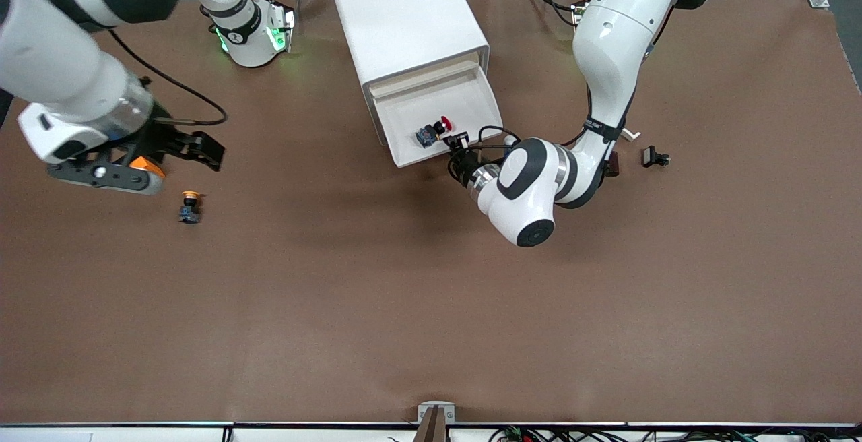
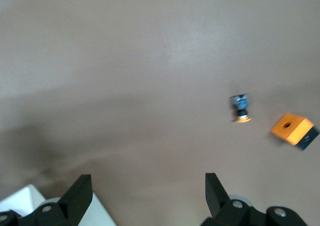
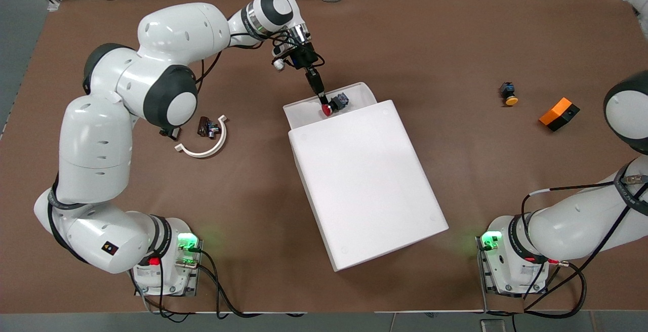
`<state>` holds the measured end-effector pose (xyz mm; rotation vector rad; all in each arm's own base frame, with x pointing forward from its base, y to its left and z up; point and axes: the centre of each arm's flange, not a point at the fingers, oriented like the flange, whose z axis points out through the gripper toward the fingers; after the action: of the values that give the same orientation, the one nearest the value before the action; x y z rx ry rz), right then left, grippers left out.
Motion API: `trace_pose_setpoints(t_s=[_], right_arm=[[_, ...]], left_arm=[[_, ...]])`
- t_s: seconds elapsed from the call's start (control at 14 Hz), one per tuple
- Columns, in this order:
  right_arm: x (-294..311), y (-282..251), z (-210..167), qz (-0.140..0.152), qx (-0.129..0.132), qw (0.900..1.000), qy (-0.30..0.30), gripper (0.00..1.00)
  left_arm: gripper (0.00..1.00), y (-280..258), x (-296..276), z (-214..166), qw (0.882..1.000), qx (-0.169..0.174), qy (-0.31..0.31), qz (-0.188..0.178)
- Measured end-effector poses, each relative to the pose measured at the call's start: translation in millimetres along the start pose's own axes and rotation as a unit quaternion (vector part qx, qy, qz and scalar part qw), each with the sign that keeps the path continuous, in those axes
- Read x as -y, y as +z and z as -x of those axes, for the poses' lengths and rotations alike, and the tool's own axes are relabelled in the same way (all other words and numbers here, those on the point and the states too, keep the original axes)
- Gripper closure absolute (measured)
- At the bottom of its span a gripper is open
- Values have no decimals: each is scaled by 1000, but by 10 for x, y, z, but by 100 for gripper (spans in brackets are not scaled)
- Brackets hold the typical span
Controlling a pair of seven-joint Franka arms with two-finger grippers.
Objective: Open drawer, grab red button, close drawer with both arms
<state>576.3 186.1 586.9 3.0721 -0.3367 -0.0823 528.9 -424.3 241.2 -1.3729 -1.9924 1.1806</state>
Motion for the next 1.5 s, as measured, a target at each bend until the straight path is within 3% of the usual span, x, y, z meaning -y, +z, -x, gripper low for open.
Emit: trace_pose_setpoints(t_s=[0.14, 0.29, 0.64, 0.93, 1.07, 1.21, 1.5], right_arm=[[583, 95, 248, -3, -8, 998, 68, 0], [1127, 179, 507, -21, -20, 988, 149, 0], [2016, 695, 938, -27, -5, 959, 283, 0], [2363, 1155, 1074, -7, 4, 939, 345, 0], [2504, 1309, 1157, -4, 7, 934, 358, 0], [2635, 1440, 1280, -7, 36, 931, 362, 0], [2816, 1634, 1592, 6, 62, 936, 347, 0]], left_arm=[[74, -39, -5, 4, 1000, 1, 1, 7], [53, -177, -10, 4, 1000, 9, 3, 18], [1, -716, 146, -4, 998, 40, 22, 50], [0, -1415, 657, -69, 981, 19, 131, 143], [0, -1740, 833, -201, 963, 8, 202, 178], [0, -2080, 802, -476, 933, -41, 280, 221], [0, -2457, 800, -857, 860, -223, 365, 278]])
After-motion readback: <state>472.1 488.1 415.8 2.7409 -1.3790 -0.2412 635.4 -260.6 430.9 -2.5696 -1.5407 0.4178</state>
